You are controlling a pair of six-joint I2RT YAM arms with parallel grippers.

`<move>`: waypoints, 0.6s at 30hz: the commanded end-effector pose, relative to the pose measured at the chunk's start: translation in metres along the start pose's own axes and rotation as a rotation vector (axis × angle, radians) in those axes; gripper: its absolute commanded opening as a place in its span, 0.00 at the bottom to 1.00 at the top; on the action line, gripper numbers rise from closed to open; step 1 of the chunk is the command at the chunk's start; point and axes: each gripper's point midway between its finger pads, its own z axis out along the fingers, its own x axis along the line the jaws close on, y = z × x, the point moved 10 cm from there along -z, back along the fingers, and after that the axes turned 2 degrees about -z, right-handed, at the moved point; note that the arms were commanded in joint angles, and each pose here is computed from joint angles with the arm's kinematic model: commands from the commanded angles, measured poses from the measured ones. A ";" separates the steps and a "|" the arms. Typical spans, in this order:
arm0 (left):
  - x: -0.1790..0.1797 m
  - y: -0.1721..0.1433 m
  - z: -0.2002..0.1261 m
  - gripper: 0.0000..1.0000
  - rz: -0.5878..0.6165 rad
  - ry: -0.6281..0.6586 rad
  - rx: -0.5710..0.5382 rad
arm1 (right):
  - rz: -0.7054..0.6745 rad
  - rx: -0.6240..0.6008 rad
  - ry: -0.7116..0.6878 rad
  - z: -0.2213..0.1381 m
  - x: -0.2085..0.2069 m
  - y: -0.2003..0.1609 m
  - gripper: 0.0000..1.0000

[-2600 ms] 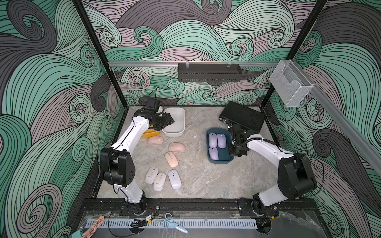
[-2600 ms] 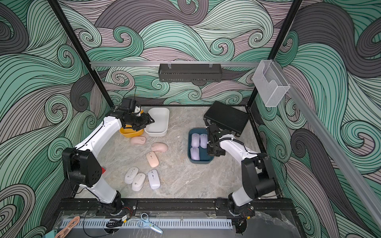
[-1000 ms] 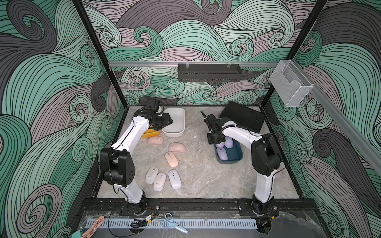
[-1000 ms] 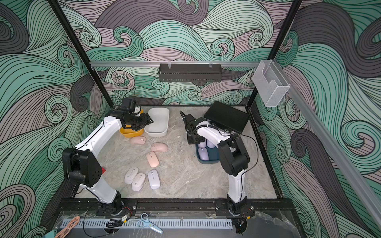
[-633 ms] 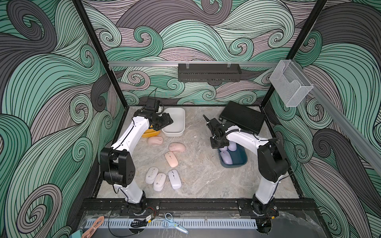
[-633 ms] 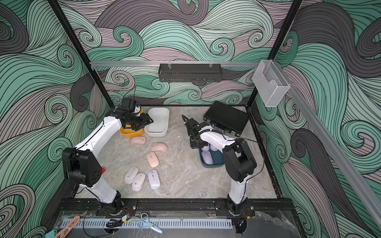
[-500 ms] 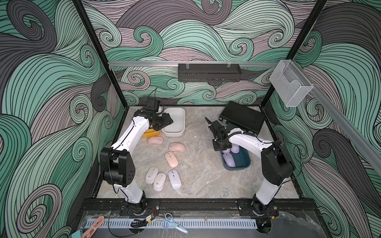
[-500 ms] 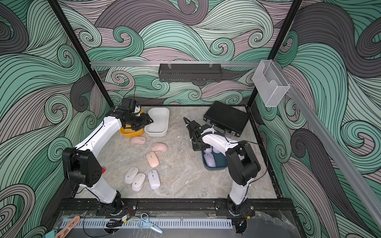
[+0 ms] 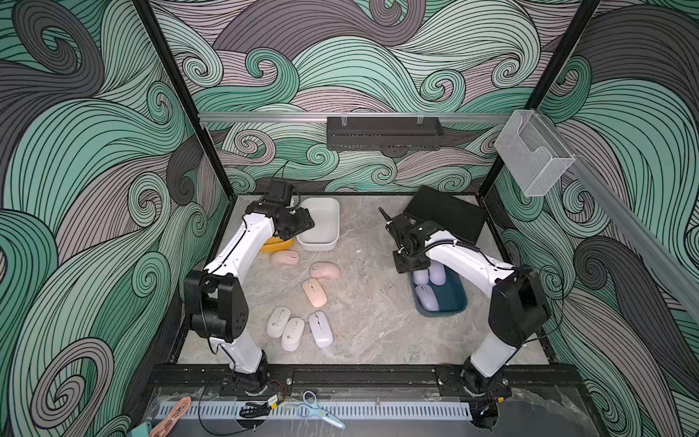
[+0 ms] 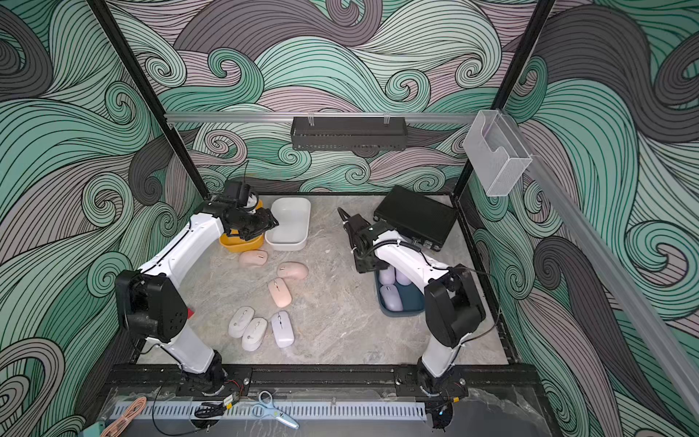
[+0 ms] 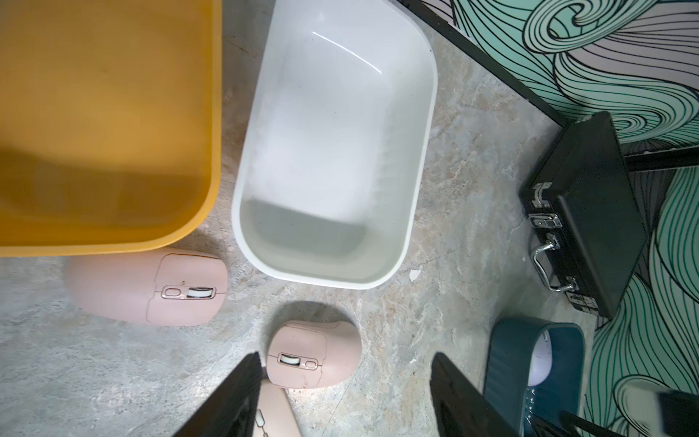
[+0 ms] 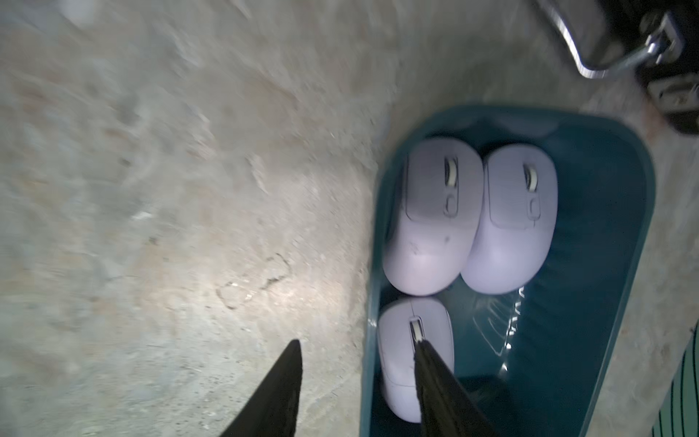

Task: Place the mice by color into the storage box
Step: Move the storage box to the center of the board, then pick up the storage box at the center of the board.

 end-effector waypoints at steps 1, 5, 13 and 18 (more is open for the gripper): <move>0.009 0.008 -0.026 0.70 -0.018 0.045 -0.096 | 0.003 -0.068 0.106 -0.017 0.024 0.023 0.54; 0.029 0.016 -0.039 0.70 -0.124 0.106 -0.175 | 0.030 -0.100 0.236 0.001 0.068 0.062 0.56; 0.078 0.028 -0.055 0.72 -0.372 0.143 -0.281 | 0.054 -0.103 0.377 0.047 0.132 0.110 0.59; 0.078 0.029 -0.047 0.71 -0.378 0.091 -0.236 | 0.033 -0.107 0.406 0.057 0.151 0.114 0.60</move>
